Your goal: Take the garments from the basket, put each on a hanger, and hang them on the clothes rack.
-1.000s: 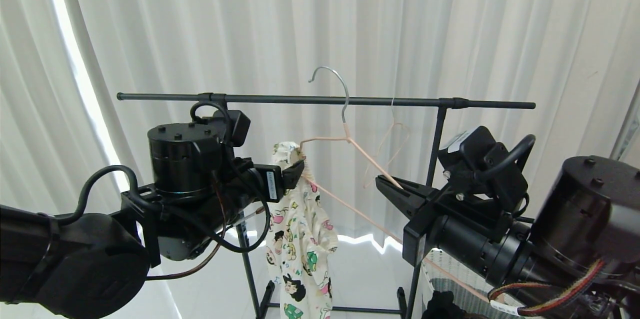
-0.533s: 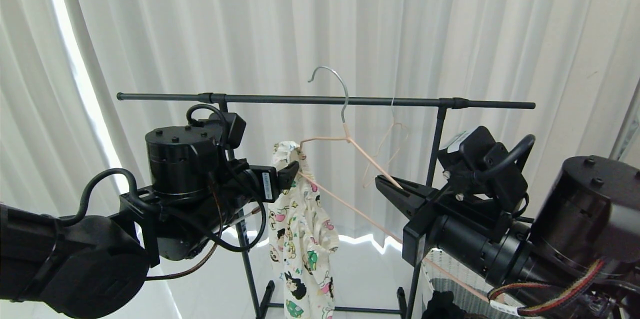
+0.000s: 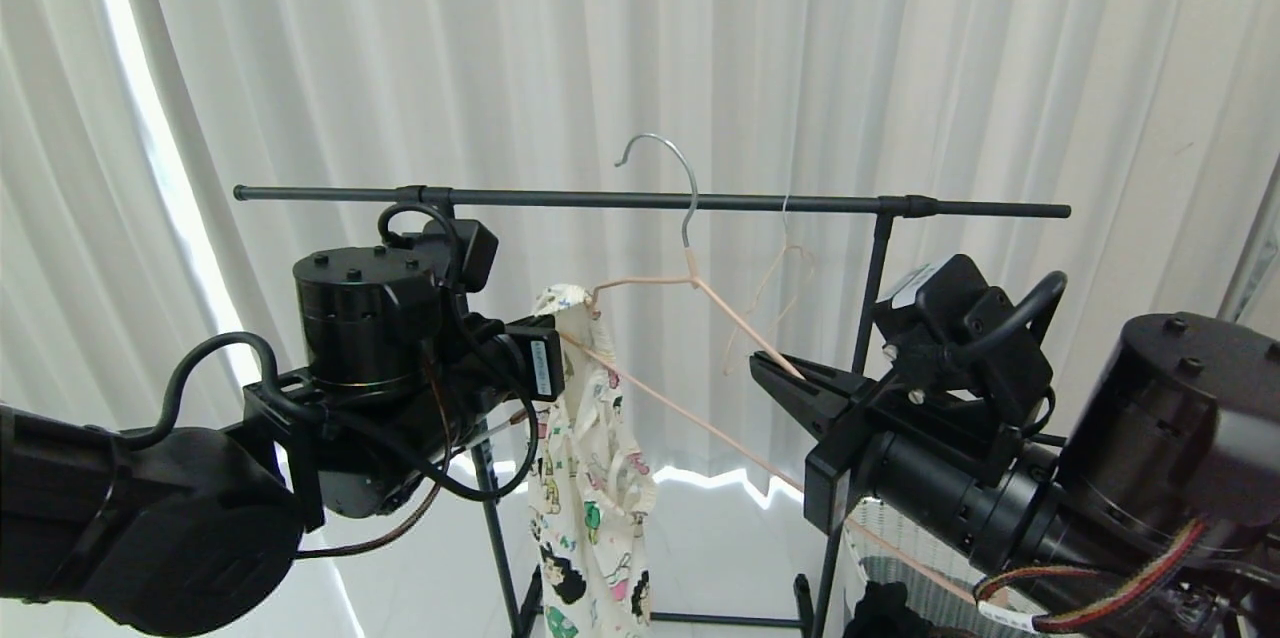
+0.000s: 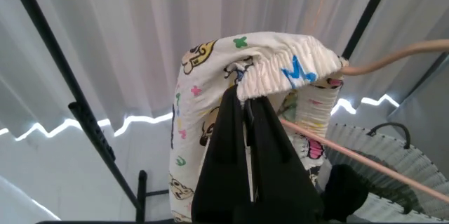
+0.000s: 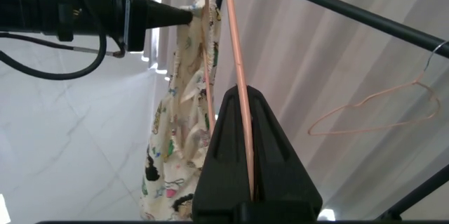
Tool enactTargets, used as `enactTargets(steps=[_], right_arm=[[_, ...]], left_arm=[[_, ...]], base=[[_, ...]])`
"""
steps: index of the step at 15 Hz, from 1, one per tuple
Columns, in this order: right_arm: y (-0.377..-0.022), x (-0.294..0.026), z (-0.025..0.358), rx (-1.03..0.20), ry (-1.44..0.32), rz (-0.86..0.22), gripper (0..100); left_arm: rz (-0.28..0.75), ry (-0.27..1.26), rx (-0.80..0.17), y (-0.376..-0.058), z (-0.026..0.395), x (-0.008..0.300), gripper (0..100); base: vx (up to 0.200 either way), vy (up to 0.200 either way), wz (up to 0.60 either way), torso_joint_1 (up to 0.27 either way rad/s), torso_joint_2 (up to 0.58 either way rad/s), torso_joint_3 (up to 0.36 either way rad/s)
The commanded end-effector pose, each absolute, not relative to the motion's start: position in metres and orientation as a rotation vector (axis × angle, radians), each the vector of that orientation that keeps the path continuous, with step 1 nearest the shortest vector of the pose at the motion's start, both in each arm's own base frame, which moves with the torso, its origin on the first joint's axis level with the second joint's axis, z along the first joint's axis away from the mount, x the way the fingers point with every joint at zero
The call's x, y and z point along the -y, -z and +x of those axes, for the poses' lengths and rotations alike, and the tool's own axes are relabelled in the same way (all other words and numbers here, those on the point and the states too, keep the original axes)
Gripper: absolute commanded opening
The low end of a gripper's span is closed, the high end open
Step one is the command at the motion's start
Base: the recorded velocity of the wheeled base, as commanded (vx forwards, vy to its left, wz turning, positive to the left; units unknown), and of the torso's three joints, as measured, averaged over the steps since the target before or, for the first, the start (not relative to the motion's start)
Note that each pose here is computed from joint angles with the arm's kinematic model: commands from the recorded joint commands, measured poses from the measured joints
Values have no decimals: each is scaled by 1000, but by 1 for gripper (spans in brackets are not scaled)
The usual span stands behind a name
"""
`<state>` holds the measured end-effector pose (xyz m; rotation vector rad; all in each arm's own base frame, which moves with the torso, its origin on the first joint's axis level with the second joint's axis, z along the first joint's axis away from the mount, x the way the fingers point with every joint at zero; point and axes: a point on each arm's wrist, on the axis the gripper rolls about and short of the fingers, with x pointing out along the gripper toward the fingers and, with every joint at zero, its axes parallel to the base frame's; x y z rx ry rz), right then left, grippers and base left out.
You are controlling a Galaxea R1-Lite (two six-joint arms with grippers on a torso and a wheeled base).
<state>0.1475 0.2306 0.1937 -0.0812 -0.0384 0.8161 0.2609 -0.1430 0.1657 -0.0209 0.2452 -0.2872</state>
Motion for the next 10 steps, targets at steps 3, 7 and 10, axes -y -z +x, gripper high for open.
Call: enactTargets(steps=[3,7,10], right_arm=[[-192,-232,148,32,-817,-87,0],[-185,-238,152,9,-818,-92,0],[-175,-244,155,-22,-821,-104,0]], left_arm=[[-30,325,-219,-170,257,150,0],[-32,396,-209,-173,250,163,0],[-32,415,-195,-176,247,168,0]], base=[[0,0,0,0,0,0],[0,0,0,0,0,0],[0,0,0,0,0,0]])
